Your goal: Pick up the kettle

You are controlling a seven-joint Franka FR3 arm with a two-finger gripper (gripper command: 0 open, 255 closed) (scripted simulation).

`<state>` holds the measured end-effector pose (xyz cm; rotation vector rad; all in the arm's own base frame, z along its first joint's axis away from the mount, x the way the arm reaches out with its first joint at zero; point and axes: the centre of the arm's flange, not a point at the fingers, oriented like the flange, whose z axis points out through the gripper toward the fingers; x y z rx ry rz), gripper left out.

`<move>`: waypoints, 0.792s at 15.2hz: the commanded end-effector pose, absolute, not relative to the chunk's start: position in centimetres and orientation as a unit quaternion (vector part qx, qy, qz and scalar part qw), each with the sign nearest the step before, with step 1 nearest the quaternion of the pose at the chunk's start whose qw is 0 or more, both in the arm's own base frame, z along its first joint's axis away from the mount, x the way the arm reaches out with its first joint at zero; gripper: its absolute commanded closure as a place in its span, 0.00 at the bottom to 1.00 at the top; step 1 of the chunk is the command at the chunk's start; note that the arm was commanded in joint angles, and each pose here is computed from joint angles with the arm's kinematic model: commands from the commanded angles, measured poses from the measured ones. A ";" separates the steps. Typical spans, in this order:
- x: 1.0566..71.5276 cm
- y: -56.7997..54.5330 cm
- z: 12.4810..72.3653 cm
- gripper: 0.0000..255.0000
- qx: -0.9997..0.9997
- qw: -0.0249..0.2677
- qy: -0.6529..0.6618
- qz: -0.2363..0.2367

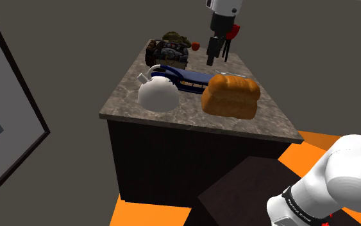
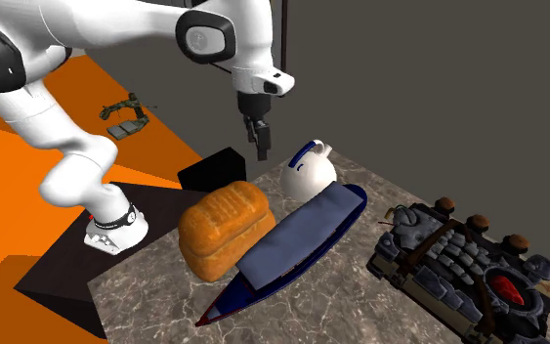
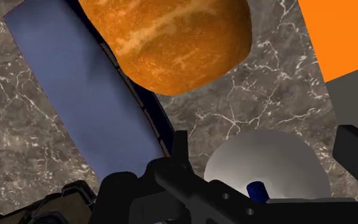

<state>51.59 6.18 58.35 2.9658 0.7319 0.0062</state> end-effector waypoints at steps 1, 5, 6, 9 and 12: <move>53.9 7.6 58.0 0.00 0.963 0.044 0.267 0.003; 57.7 10.9 57.2 0.00 0.947 0.045 0.318 0.006; 58.7 11.8 57.0 0.00 0.943 0.046 0.331 0.006; 61.2 14.6 56.4 0.00 0.928 0.047 0.369 0.008; 63.6 17.6 55.7 0.00 0.913 0.048 0.406 0.010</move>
